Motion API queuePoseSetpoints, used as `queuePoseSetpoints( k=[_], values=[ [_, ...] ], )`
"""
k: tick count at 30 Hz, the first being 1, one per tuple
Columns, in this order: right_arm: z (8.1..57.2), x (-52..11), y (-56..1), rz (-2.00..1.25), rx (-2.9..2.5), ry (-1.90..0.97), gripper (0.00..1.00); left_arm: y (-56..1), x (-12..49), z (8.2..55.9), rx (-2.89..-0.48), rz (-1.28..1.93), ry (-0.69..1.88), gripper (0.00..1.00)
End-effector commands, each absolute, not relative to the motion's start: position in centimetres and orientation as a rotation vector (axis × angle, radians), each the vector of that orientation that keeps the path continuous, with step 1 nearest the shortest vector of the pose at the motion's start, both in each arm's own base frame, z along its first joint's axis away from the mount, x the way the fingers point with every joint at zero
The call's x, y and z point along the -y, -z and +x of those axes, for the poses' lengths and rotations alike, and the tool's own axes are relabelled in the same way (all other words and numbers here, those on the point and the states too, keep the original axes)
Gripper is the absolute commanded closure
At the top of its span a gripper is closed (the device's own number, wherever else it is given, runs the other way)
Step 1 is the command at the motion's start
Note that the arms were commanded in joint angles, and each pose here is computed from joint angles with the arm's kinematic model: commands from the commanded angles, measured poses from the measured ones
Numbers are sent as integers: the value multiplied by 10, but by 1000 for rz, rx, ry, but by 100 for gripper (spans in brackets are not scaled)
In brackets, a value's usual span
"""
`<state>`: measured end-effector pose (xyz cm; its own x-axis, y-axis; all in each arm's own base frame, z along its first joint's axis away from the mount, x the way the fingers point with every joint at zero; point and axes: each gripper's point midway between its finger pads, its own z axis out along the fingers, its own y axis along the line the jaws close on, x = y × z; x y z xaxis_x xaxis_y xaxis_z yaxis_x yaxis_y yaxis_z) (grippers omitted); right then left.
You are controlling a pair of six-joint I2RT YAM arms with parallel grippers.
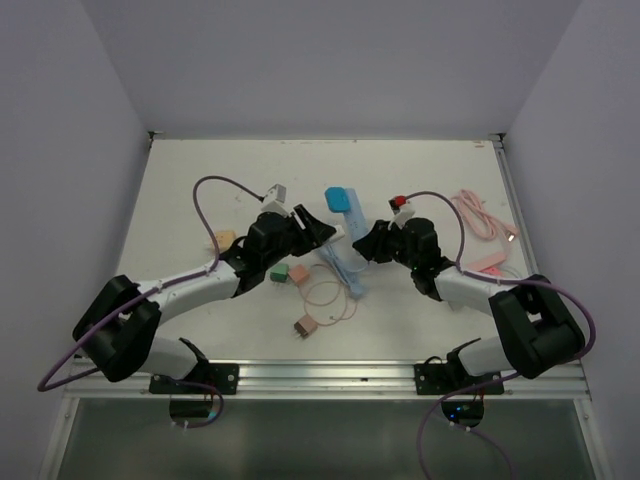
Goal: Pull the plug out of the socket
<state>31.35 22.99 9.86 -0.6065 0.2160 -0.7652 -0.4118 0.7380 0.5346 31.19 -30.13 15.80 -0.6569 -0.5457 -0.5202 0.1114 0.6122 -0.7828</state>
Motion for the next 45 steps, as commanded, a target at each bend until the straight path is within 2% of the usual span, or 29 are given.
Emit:
queuePoseSetpoints(
  k=[1,10,19,25,34,41,43,44,45],
  values=[
    [355,-167,-90,142,-2021,-591,100,-184,294,306,-1986,-362,1108,100],
    [355,-169,-98,125,-1986,-623,100,-180,273,301,-2025,-361,982,100],
    [353,-176,-107,87,-1957,-668,100,-120,241,303,-2164,-343,701,100],
    [353,-180,-108,65,-1956,-689,100,-94,219,318,-2175,-315,528,100],
    [353,-189,-105,28,-1968,-729,100,-101,197,368,-2056,-268,311,97],
    [353,-192,-102,12,-1979,-743,100,-84,196,385,-2040,-229,228,88],
    [353,-193,-102,6,-1980,-746,100,-77,199,382,-2057,-223,242,81],
    [353,-194,-103,4,-1978,-749,100,-75,199,381,-2059,-220,243,81],
    [353,-194,-102,5,-1982,-749,100,-72,198,378,-2066,-221,243,75]
  ],
)
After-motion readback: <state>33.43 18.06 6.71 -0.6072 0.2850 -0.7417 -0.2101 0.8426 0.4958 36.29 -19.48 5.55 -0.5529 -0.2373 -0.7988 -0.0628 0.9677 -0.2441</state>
